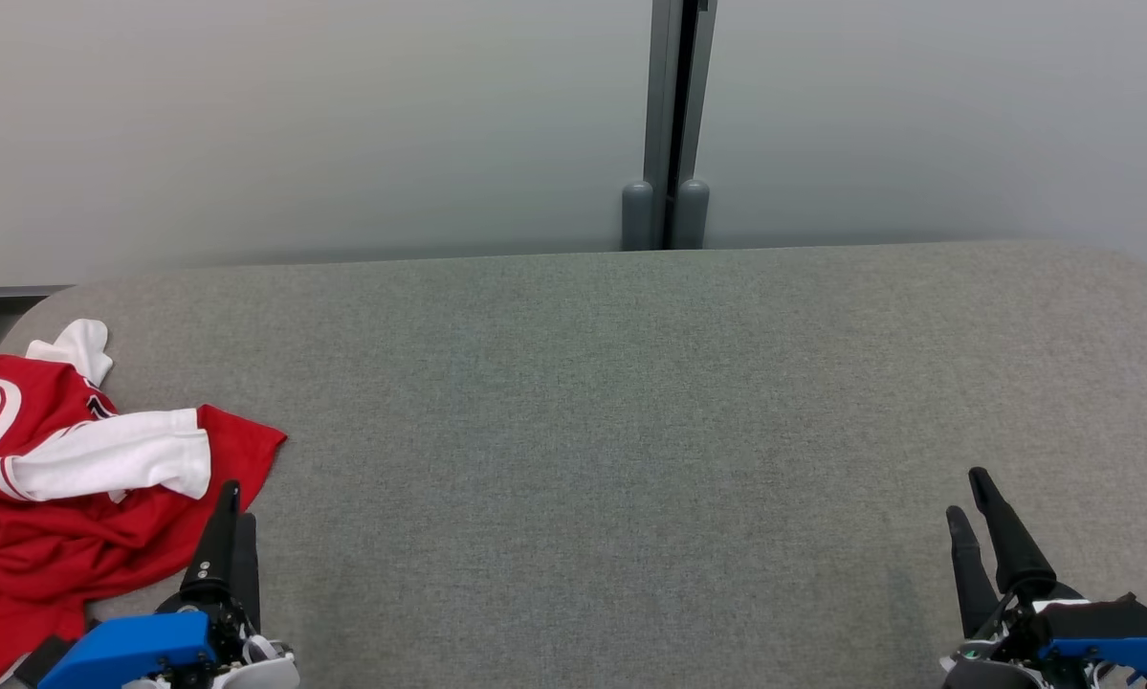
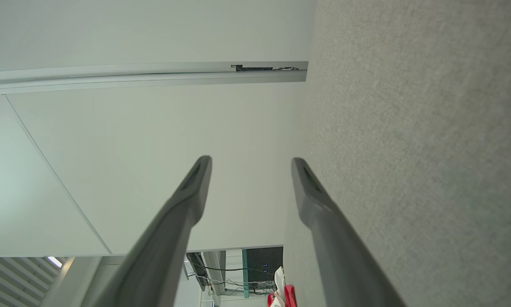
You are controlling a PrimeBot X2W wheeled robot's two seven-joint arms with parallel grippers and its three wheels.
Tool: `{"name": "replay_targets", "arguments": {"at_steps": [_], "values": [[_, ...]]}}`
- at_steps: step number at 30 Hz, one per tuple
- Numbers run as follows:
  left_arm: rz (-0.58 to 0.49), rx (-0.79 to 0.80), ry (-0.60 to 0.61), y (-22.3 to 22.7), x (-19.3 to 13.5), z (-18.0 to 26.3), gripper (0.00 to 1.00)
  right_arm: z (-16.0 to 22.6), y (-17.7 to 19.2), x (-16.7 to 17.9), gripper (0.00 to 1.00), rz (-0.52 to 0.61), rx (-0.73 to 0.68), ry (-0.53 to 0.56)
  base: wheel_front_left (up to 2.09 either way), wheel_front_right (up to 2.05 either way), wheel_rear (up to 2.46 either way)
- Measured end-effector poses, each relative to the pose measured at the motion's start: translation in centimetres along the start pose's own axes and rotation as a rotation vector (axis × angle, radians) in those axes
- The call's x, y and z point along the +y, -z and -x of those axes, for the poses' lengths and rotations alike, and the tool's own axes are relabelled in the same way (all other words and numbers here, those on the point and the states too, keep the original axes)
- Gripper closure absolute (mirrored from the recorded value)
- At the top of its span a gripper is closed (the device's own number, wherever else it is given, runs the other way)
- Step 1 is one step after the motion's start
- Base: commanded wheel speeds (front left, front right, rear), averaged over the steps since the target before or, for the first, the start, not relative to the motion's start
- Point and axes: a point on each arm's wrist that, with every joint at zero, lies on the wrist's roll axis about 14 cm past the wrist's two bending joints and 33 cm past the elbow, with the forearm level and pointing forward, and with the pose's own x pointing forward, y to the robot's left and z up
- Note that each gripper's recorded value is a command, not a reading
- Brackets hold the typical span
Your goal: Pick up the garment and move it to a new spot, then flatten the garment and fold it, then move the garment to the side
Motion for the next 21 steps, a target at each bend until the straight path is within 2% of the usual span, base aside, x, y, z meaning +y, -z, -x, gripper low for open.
{"name": "replay_targets", "arguments": {"at_steps": [2, 9, 21], "values": [[0.004, -0.005, -0.023, 0.0, 0.8, 0.4, 0.0, 0.3, 0.1, -0.8, 0.0, -0.003, -0.002, 0.024, 0.0, 0.0, 0.0], [-0.045, -0.016, -0.011, 0.2, 0.4, 0.3, 0.0, 0.2, 0.2, -0.4, 0.0, 0.035, -0.016, 0.014, 0.0, 0.0, 0.0], [-0.236, -0.043, 0.015, 0.1, -1.0, -0.2, 0.0, 0.0, 0.5, 0.8, 0.0, 0.234, -0.026, -0.017, 0.0, 0.0, 0.0]]}}
